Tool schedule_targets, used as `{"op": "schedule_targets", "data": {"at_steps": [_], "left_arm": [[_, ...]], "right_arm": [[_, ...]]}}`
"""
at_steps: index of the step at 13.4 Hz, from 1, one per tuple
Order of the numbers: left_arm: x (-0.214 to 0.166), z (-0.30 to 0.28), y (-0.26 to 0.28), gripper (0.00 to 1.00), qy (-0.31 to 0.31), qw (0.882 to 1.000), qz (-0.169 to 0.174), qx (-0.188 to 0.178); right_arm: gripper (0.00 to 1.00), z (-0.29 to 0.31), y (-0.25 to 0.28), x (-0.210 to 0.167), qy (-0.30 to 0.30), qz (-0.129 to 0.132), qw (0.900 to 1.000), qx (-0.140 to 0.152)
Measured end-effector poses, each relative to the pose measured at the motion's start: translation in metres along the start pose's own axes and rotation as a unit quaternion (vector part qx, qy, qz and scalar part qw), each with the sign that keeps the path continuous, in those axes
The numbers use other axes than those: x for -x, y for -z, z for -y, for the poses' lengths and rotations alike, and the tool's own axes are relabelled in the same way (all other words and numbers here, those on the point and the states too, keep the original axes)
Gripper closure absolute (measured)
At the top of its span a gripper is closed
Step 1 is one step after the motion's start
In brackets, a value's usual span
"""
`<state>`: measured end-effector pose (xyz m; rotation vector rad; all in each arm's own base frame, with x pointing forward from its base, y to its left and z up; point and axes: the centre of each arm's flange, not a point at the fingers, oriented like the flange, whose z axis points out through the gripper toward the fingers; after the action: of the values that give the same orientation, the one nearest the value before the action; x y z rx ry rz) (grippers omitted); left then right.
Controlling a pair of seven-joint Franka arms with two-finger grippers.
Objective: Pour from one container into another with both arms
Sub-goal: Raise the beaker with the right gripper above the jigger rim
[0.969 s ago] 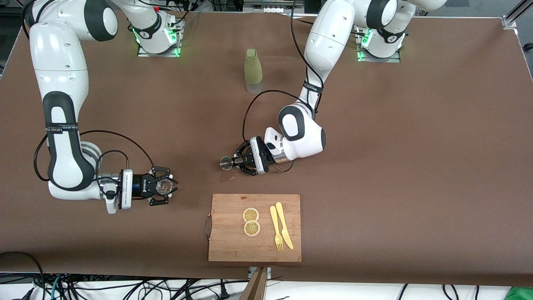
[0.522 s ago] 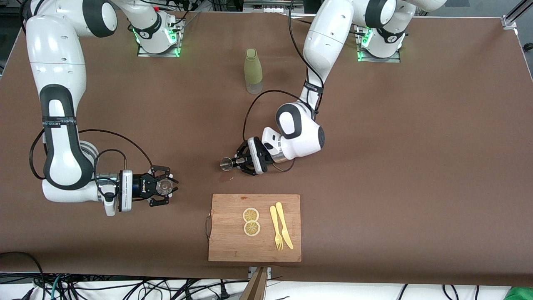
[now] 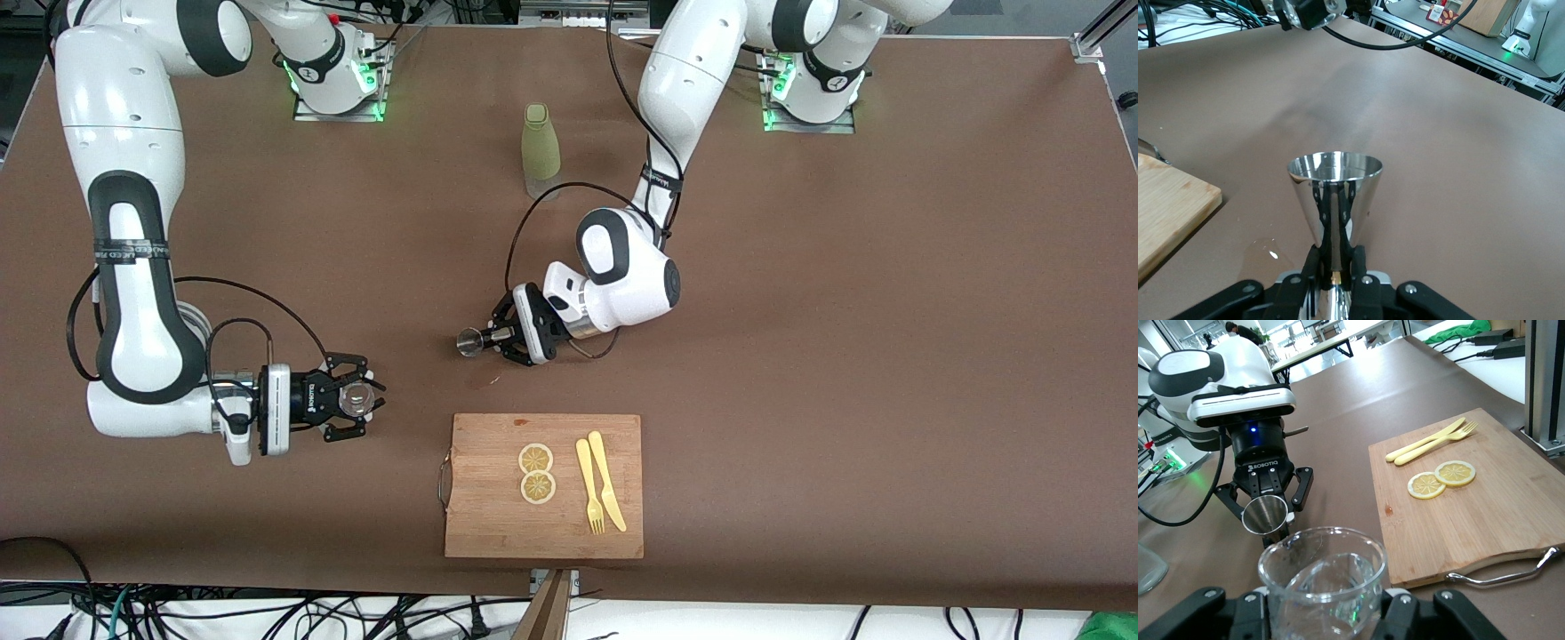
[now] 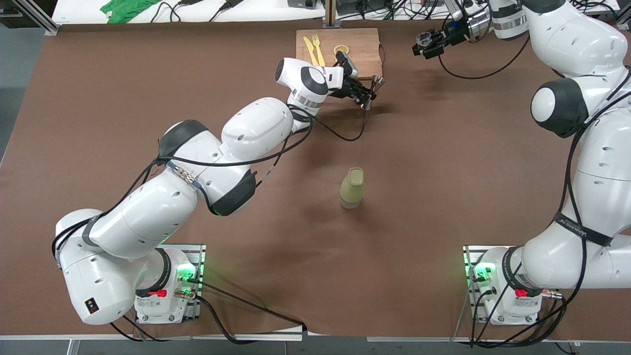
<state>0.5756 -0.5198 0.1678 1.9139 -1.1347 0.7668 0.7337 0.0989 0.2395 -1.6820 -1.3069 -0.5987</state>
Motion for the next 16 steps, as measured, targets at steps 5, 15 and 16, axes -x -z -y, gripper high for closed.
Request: {"op": "schedule_targets", "data": {"at_steps": [5, 15, 16], "left_arm": [[-0.009, -0.006, 0.001, 0.79, 0.002, 1.0, 0.005, -0.007], [-0.008, 0.003, 0.002, 0.79, -0.01, 1.0, 0.011, -0.017], [-0.008, 0.003, 0.003, 0.79, -0.01, 1.0, 0.011, -0.018]], "right_arm": [[0.76, 0.003, -0.014, -0.023, -0.004, 0.037, 0.999, 0.001], [0.76, 0.007, -0.031, -0.034, 0.009, 0.058, 0.998, -0.007], [0.76, 0.007, -0.033, -0.035, 0.01, 0.058, 0.998, -0.006]]}}
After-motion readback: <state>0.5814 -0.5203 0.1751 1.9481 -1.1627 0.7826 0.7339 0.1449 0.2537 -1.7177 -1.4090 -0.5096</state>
